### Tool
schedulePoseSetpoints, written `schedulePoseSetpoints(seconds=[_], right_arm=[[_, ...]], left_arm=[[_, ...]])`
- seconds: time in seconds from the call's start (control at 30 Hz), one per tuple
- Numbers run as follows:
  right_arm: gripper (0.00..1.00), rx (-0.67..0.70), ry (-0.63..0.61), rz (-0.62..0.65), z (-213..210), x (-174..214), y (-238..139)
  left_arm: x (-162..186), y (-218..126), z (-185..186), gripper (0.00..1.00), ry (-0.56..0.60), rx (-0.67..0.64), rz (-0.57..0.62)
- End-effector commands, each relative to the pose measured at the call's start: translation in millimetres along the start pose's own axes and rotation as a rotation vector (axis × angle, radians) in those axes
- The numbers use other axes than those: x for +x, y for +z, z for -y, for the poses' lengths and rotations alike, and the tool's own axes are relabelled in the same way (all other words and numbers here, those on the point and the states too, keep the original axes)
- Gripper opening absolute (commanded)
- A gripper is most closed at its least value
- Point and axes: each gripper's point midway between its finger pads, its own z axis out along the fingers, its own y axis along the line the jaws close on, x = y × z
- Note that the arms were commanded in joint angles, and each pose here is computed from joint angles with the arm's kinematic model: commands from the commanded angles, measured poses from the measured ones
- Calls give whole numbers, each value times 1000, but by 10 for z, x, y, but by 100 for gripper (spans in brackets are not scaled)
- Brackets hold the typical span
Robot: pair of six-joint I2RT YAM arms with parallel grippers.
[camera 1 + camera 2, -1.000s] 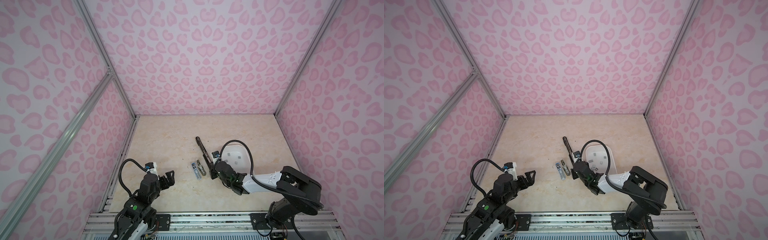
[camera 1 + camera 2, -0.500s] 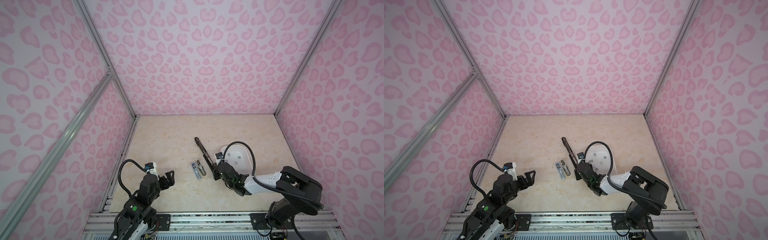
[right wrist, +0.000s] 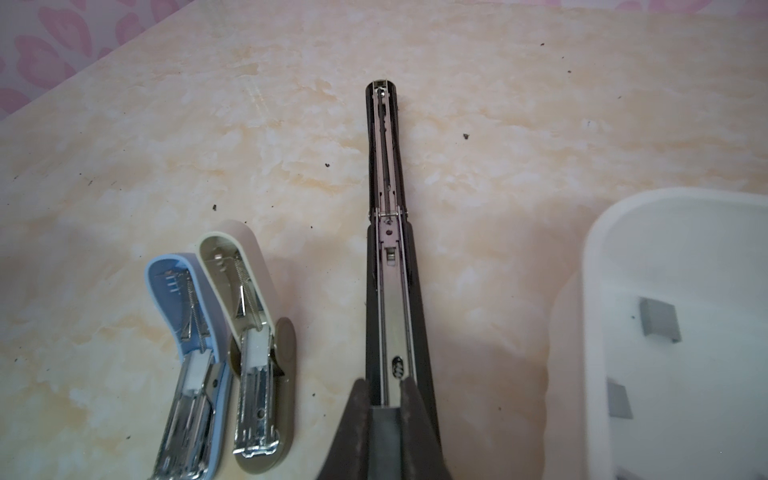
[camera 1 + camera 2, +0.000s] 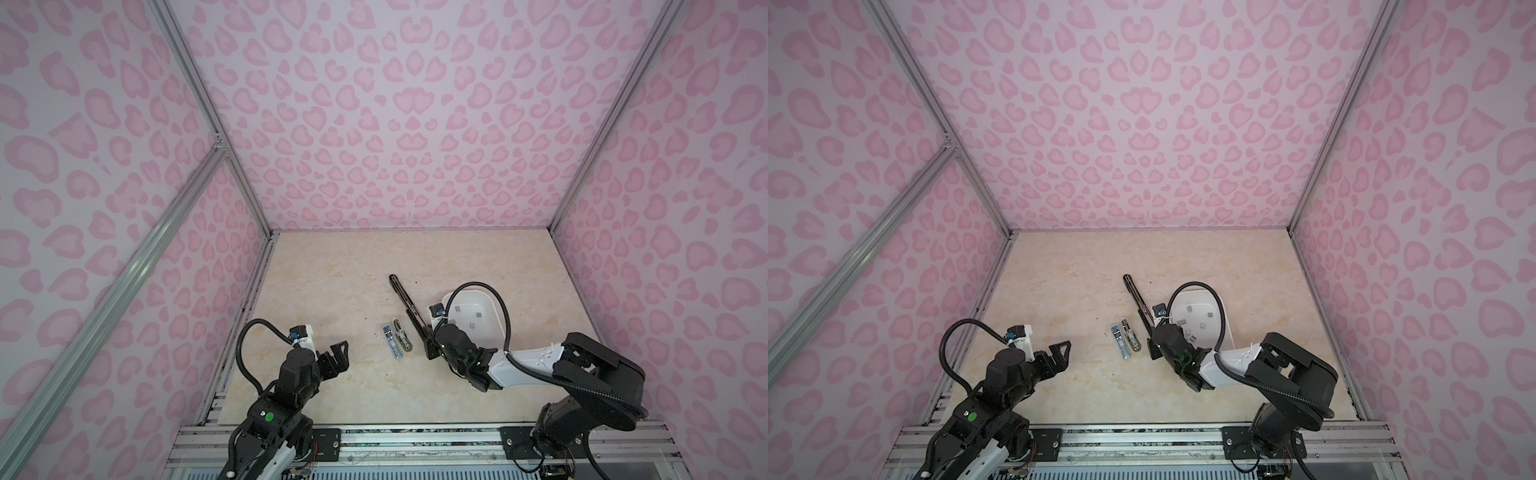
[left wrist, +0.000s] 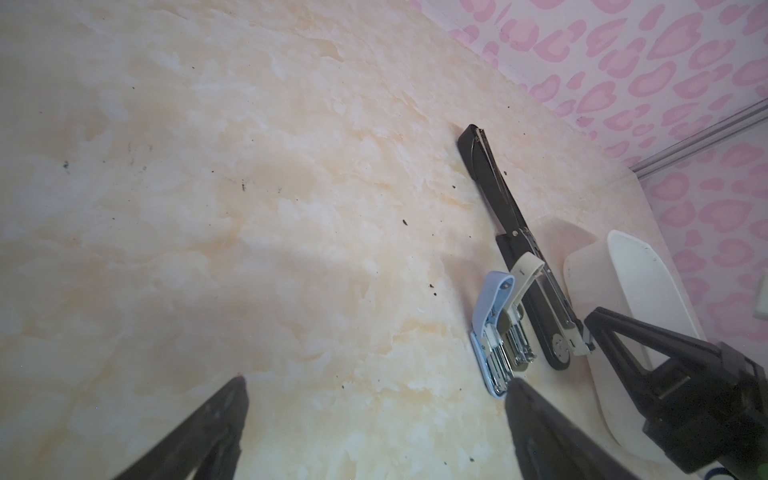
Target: Load the staples into the stapler
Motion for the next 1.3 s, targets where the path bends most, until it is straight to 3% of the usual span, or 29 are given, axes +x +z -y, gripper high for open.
schedulePoseSetpoints(seconds=[0.0,1.27], right_arm=[[12,-4,-4,20,-6,-58,22],[11,-3,-33,11,64,-58,56]], left_arm=[[-12,3,-5,97,1,-2,8],[-14,4,-8,98,0,-4,11]])
